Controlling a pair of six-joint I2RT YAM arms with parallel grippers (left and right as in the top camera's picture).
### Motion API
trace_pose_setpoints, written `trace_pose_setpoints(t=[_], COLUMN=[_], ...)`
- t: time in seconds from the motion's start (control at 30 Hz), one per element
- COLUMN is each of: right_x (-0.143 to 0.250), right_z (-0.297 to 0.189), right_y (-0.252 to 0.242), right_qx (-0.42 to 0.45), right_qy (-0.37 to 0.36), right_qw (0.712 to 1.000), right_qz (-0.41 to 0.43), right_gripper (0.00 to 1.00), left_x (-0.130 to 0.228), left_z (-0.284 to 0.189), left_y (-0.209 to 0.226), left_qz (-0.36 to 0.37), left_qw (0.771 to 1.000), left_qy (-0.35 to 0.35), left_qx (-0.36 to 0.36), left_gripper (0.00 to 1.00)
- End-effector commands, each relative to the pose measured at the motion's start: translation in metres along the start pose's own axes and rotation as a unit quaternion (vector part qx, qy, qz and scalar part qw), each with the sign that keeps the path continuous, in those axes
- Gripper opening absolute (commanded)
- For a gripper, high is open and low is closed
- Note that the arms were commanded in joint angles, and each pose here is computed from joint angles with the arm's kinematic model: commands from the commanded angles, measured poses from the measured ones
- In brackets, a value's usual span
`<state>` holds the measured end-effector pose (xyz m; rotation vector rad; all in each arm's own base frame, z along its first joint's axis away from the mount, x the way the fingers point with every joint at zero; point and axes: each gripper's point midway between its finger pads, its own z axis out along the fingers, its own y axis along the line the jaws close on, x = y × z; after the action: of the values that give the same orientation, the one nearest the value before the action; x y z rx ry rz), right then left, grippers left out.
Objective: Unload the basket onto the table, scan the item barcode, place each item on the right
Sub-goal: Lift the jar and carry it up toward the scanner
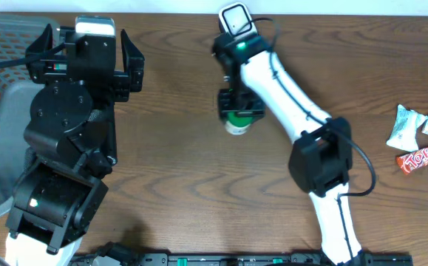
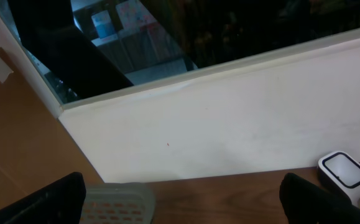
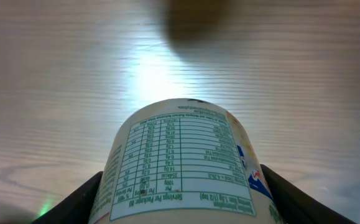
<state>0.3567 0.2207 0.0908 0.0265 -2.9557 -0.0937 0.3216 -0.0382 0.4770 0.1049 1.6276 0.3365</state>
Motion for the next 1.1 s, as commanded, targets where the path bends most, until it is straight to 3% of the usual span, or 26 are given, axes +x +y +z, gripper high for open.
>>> trace_pose_setpoints(t=[0.0,0.5,0.8,1.07], right_x=[-0.001,0.021,0.048,0.053], right_z=[-0.010,0.005,0.028,0.032], right_y=[-0.012,-0.073,-0.077,-0.075], right_qx=[-0.043,-0.142,-0.181,-0.191], right_qy=[0.023,0.145,0.210,0.219], right_qw=[0.999,0.979,0.961,0.957], right_qz=[-0.017,0.025,0.014,0.007], right_gripper=[0.61,0.59,0.60,0.60], left_x=[-0.007,-0.007,-0.007,-0.007], left_z=[-0.004,-0.004,-0.004,-0.004], left_y=[0.007,0.007,0.007,0.007], left_qz=[-0.002,-0.002,-0.002,-0.002], left_qw=[1.000,1.000,1.000,1.000], left_qy=[-0.009,-0.009,-0.009,-0.009], left_qx=[-0.007,-0.007,-0.008,-0.007], left_gripper=[1.00,1.00,1.00,1.00])
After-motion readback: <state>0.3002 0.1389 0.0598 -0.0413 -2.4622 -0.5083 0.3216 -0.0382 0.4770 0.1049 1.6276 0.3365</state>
